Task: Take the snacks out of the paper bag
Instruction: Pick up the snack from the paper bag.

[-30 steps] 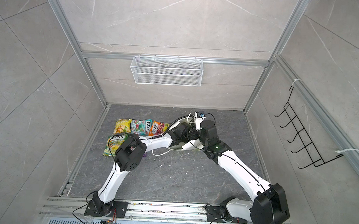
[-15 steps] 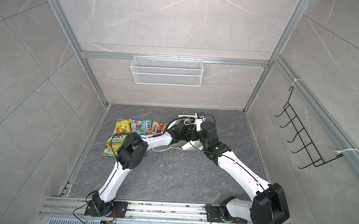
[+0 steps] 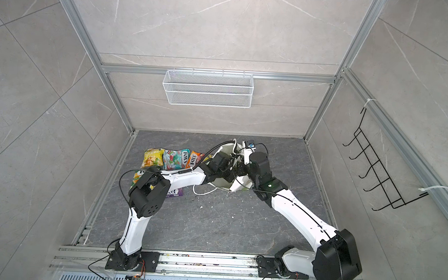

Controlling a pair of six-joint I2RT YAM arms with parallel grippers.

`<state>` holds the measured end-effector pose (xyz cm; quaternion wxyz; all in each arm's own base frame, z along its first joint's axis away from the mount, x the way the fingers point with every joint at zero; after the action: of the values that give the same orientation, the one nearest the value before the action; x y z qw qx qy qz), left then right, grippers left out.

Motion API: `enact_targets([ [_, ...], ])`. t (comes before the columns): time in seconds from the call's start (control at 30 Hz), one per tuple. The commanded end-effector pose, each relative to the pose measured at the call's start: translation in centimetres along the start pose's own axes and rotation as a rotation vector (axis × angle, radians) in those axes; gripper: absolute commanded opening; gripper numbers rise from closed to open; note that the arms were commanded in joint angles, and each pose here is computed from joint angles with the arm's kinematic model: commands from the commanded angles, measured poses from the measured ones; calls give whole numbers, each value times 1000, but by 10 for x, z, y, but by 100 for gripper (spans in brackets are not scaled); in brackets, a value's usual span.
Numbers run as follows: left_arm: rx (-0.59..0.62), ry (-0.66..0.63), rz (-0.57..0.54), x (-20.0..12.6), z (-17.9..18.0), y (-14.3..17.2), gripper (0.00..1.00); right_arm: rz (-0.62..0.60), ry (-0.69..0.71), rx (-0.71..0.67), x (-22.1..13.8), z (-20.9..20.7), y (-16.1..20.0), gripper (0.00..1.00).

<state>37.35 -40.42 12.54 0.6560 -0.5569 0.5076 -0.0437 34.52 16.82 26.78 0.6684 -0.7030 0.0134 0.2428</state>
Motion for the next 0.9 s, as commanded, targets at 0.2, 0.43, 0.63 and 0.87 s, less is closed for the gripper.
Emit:
enact_targets([
  [0.2, 57, 33, -294, -83, -19, -78, 0, -18, 79, 13, -5, -9, -11, 0],
  [0.43, 73, 31, -343, -108, -23, -85, 0, -23, 91, 14, -5, -11, -13, 0],
  [0.63, 71, 38, -381, -136, -26, -90, 0, -18, 111, 10, -2, -15, -14, 0],
  [0.87, 87, 62, -437, -172, -33, -98, 0, 3, 147, 34, 6, -29, -16, 0],
])
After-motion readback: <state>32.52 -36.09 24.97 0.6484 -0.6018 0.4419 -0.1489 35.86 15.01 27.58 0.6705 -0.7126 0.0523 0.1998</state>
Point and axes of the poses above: each gripper's point midway between its finger pads, its own x axis out along the fingers, its own z axis along the line the jaws close on, y = z × x, the point moved 4 cm from there along -x, back along the fingers, and after that the axes turned 1 degree about -x, right-handed, at the moved point
